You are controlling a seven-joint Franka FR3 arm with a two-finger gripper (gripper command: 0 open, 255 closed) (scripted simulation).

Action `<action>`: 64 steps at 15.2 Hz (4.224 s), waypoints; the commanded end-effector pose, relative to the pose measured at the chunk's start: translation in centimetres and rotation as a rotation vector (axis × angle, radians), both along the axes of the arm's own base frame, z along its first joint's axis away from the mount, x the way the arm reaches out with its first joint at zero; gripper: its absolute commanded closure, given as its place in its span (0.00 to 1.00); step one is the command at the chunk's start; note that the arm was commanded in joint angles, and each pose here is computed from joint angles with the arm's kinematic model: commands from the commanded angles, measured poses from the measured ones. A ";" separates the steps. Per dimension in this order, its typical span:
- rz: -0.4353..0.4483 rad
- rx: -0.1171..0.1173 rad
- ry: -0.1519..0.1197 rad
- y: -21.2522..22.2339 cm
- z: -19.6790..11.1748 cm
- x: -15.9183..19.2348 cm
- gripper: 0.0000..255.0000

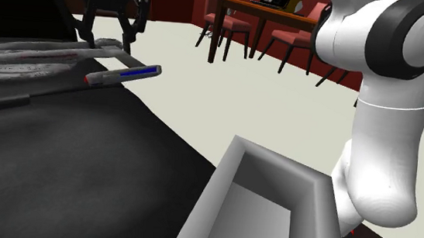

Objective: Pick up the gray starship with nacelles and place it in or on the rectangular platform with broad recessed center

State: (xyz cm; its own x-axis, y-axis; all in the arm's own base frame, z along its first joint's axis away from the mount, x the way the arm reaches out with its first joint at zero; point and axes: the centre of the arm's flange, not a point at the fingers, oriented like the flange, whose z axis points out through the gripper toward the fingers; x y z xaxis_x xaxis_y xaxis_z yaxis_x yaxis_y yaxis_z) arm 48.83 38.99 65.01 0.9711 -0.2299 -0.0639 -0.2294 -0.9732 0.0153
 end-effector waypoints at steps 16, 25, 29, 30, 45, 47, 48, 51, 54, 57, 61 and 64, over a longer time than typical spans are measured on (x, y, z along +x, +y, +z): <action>0.000 0.000 0.000 -2.5 2.3 -18.3 1.00; 0.000 0.000 0.000 -4.0 2.8 -30.0 1.00; 0.000 0.000 0.000 -4.7 3.0 -35.3 1.00; 0.000 0.000 0.000 -4.9 3.1 -36.6 1.00; 0.000 0.000 0.000 -5.1 -3.7 -38.8 1.00; 0.000 0.000 0.000 -5.1 -4.7 -38.8 1.00; 0.000 0.000 0.000 -5.1 -5.5 -38.8 1.00; 0.000 0.000 0.000 -5.1 -5.5 -38.8 1.00; 0.000 0.000 0.000 -5.1 -5.5 -38.8 1.00; 0.000 0.000 0.000 -5.1 -5.5 -38.8 0.00; 0.000 0.000 0.000 -5.2 -5.5 -38.8 0.00; 0.000 0.000 0.000 -5.1 -2.9 -38.6 0.00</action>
